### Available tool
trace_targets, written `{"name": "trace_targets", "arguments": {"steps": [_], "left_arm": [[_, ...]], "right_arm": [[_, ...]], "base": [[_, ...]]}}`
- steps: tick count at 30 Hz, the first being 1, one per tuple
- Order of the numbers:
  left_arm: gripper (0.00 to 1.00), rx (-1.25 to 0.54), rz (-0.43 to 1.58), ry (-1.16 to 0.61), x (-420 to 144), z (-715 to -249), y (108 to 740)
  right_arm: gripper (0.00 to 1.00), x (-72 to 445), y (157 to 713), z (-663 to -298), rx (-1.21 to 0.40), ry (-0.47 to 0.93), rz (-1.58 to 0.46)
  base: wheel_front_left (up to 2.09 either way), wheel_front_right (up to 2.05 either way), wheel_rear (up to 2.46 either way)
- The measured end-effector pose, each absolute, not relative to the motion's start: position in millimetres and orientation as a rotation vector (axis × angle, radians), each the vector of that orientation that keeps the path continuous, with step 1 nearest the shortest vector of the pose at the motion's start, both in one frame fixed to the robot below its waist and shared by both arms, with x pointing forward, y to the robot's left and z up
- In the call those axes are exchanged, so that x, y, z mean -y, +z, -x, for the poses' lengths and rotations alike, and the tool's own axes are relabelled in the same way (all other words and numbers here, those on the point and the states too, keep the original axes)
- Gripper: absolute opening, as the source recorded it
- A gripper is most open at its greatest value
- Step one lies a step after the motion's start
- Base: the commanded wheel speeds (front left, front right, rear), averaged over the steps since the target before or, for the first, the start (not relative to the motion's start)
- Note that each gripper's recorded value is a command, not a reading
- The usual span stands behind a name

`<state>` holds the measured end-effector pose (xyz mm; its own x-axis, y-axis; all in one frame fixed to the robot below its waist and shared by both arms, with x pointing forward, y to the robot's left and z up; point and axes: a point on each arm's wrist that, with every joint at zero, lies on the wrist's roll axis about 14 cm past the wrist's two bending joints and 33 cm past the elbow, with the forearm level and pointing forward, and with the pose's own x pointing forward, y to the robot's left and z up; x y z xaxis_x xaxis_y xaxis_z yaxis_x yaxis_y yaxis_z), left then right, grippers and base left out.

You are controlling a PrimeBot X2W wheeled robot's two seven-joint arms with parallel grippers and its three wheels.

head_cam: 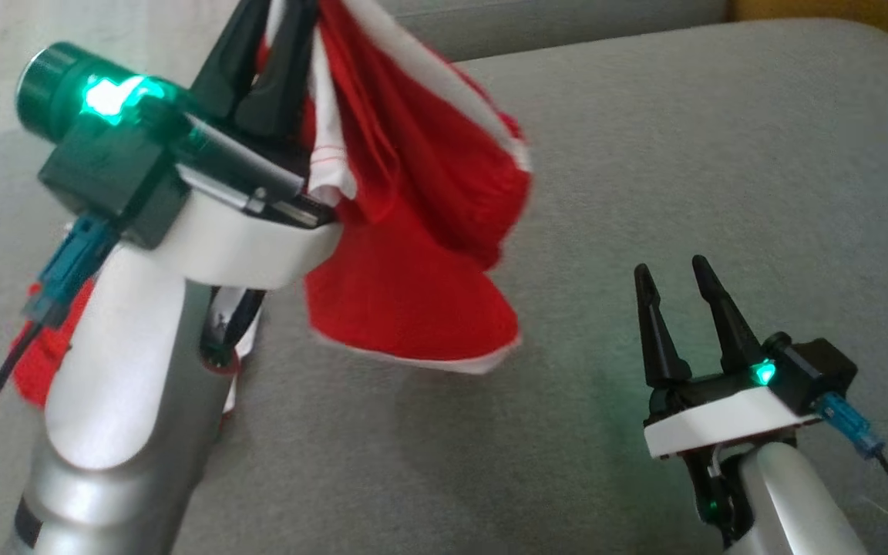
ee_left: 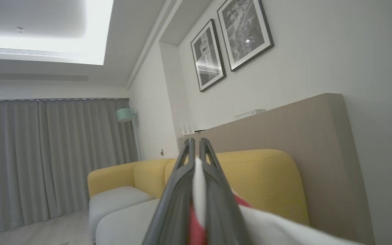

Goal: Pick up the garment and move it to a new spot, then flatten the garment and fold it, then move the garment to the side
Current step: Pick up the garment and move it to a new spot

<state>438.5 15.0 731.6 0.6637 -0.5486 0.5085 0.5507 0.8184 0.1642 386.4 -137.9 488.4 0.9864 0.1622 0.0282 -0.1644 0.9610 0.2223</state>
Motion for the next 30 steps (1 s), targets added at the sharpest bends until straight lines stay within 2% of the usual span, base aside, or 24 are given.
{"name": "trace_targets", "arguments": {"steps": [15, 16, 17, 23, 30], "left_arm": [[0.0, 0.37, 0.001, -0.857, 103, -486, 668], [0.1, 0.357, -0.001, -0.872, 112, -490, 662], [1.0, 0.349, -0.008, -0.89, 122, -494, 657], [1.0, 0.321, 0.003, -0.964, 157, -511, 632], [1.0, 0.318, 0.0, -0.893, 128, -530, 618]], "right_arm": [[1.0, 207, 503, -369, 0.065, -0.048, -0.269], [1.0, 213, 502, -368, 0.063, -0.065, -0.269], [1.0, 218, 502, -366, 0.062, -0.081, -0.269], [1.0, 239, 492, -356, 0.032, -0.157, -0.264], [1.0, 239, 491, -365, 0.034, -0.149, -0.249]], "base": [[0.0, 0.0, 0.0], [0.0, 0.0, 0.0], [0.0, 0.0, 0.0], [0.0, 0.0, 0.0], [0.0, 0.0, 0.0]]}}
